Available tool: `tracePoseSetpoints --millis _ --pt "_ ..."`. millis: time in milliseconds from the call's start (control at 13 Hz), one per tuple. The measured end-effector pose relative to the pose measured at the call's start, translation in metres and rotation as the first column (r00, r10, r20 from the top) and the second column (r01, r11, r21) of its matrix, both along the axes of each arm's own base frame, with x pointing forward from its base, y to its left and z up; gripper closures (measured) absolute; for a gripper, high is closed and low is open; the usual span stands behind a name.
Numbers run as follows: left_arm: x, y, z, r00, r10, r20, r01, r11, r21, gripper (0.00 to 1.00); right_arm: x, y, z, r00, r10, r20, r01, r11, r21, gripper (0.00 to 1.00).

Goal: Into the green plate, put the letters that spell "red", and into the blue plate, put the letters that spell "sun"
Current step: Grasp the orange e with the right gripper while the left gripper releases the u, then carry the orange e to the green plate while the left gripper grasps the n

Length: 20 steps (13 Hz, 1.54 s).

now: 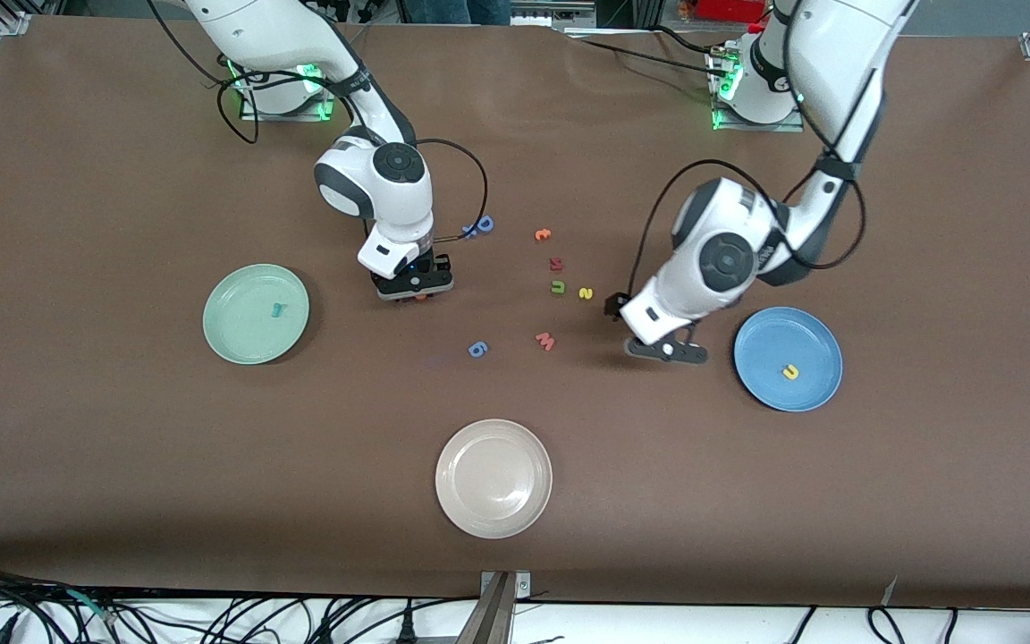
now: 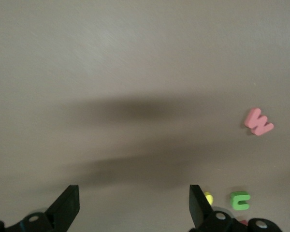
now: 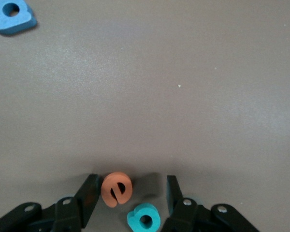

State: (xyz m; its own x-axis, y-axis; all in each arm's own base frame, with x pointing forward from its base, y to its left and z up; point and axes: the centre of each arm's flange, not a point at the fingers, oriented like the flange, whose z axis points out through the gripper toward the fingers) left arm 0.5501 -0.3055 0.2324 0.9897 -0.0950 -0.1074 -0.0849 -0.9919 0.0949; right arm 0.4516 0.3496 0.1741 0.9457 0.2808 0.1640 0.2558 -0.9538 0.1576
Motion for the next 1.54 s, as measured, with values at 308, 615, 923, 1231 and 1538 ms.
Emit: tracePoseSetpoints --millis 308,615,923,1231,1538 --pt "-0.050 -0.058 -0.017 0.999 0.032 0.024 -0.034 0.997 0.069 0.00 -0.001 0.002 0.000 0.999 0.039 -0.001 -0.039 0.999 -0.001 0.47" --pt "-0.069 -0.074 -0.033 0.998 0.049 0.038 -0.051 0.997 0.059 0.00 -0.002 0.004 0.000 0.999 0.052 -0.001 -0.052 0.999 0.001 0.51" --pt "-0.071 -0.074 -0.049 0.996 0.051 0.078 -0.058 0.994 0.093 0.02 -0.003 0.007 0.001 0.998 0.068 0.000 -0.068 0.998 0.005 0.70" --pt "-0.071 -0.074 -0.059 0.994 0.061 0.086 -0.069 0.993 0.093 0.06 -0.003 0.007 0.001 0.997 0.074 0.000 -0.074 0.997 0.004 0.72" --pt "-0.072 -0.075 -0.061 0.993 0.085 0.084 -0.093 0.991 0.095 0.41 0.003 0.002 0.004 0.997 0.080 0.006 -0.080 0.997 0.001 0.72"
